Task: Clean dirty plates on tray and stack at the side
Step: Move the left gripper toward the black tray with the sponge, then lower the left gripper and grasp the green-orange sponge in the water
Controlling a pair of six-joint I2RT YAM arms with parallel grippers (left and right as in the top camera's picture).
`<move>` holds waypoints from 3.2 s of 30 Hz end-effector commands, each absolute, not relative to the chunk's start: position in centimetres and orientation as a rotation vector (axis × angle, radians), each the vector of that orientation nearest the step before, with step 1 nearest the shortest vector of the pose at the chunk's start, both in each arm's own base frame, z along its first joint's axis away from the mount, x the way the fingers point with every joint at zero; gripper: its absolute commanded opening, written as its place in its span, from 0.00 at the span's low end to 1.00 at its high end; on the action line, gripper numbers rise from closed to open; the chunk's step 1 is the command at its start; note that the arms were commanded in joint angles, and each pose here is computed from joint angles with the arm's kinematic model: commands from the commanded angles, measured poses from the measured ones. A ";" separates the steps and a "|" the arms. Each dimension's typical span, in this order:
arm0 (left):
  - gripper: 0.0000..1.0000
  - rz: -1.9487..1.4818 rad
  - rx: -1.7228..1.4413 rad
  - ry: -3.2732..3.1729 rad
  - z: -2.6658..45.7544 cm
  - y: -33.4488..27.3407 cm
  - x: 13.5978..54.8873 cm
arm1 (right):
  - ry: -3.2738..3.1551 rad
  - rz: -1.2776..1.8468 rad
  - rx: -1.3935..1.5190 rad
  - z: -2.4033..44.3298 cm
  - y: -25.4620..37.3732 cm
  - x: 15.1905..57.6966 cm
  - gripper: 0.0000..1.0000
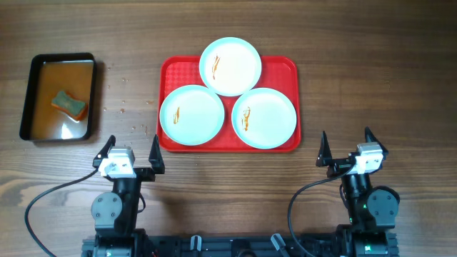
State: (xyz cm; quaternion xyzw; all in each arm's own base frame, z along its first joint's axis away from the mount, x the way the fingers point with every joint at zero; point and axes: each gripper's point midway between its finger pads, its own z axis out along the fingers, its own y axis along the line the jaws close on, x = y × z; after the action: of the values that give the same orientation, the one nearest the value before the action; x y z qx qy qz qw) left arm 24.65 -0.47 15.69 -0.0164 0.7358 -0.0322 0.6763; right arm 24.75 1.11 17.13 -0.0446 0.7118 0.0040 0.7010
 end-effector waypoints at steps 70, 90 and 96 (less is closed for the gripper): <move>1.00 -0.979 0.474 1.228 26.7 -13.2 16.3 | 1.591 -0.013 -0.098 17.0 0.8 24.8 1.00; 1.00 0.003 -0.989 2.367 27.7 9.0 38.4 | 1.591 -0.013 -0.098 17.0 0.8 24.8 1.00; 1.00 0.060 -1.271 2.403 19.7 16.0 42.2 | 1.591 -0.013 -0.098 17.0 0.8 24.8 1.00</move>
State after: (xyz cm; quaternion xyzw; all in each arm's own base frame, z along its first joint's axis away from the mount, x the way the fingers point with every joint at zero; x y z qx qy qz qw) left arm 41.74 13.27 23.15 -0.4085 0.8800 0.0022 0.2421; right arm 24.82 1.11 16.84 -0.0447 0.7161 0.0042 0.6966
